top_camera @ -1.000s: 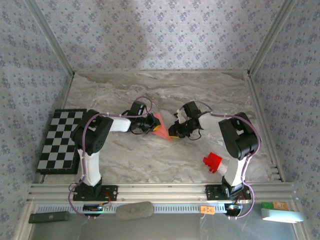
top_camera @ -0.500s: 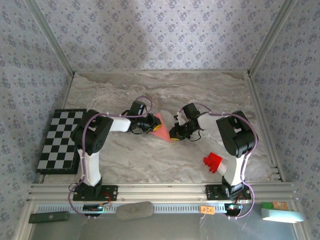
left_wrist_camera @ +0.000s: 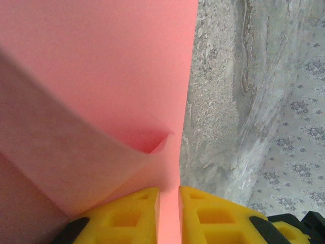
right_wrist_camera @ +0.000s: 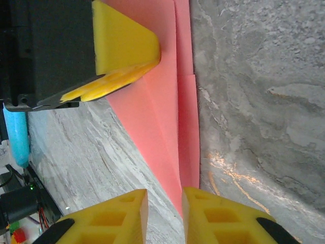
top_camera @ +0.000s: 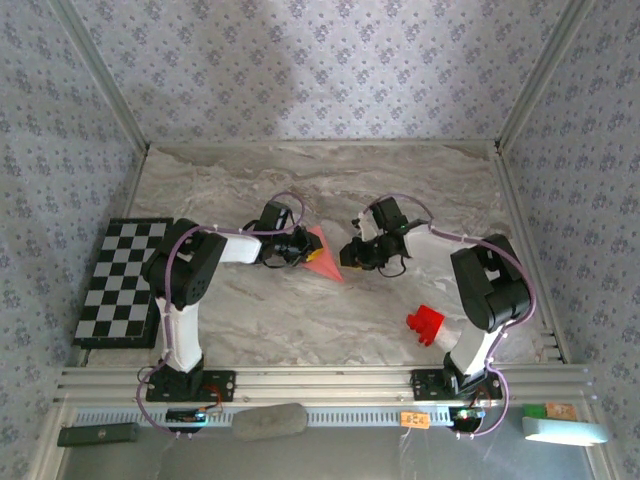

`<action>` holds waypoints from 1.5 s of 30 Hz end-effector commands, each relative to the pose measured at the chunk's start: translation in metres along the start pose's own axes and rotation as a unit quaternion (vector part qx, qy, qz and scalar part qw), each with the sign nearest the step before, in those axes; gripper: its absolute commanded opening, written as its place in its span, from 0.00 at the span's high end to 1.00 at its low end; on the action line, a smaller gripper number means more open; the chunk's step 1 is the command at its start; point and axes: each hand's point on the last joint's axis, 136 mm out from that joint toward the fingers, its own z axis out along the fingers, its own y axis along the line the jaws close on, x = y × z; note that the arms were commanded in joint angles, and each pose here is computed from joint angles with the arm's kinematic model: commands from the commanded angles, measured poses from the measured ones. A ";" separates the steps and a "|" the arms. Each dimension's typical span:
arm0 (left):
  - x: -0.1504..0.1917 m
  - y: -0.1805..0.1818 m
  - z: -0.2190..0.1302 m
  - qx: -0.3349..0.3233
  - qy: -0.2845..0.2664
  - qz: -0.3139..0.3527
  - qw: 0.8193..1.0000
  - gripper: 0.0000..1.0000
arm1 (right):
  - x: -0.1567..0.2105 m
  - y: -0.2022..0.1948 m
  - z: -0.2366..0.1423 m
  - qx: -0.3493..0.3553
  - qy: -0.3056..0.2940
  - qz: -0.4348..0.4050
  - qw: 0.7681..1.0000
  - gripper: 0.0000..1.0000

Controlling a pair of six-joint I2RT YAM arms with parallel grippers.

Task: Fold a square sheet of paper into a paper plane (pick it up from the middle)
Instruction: Fourth fold the wing at the center of the table.

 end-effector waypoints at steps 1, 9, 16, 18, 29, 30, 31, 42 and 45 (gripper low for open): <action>0.000 0.011 0.004 -0.014 0.005 -0.014 1.000 0.83 | 0.003 0.011 0.006 -0.010 0.018 -0.009 1.000 0.77; 0.001 0.012 0.004 -0.016 0.006 -0.016 1.000 0.83 | 0.007 0.016 0.026 -0.013 0.041 -0.014 0.999 0.83; 0.001 0.012 0.004 -0.017 0.007 -0.018 1.000 0.83 | 0.015 0.004 0.036 -0.004 0.058 0.001 0.998 0.83; 0.000 0.012 0.004 -0.018 0.006 -0.018 1.000 0.83 | 0.017 0.001 0.037 -0.003 0.059 0.006 0.998 0.83; 0.000 0.013 0.004 -0.019 0.007 -0.020 1.000 0.83 | 0.028 -0.012 0.043 0.004 0.073 0.021 0.997 0.83; 0.000 0.012 0.005 -0.019 0.006 -0.020 1.000 0.83 | 0.028 -0.012 0.044 0.004 0.074 0.022 0.997 0.83; 0.000 0.013 0.005 -0.020 0.007 -0.021 1.000 0.83 | 0.029 -0.012 0.044 0.003 0.076 0.023 0.997 0.83; 0.001 0.022 0.004 -0.039 0.005 -0.029 0.999 0.83 | 0.034 -0.009 0.041 -0.006 0.085 0.027 0.996 0.83; 0.001 0.028 0.003 -0.051 0.004 -0.034 0.998 0.83 | 0.035 -0.004 0.034 -0.011 0.084 0.025 0.996 0.83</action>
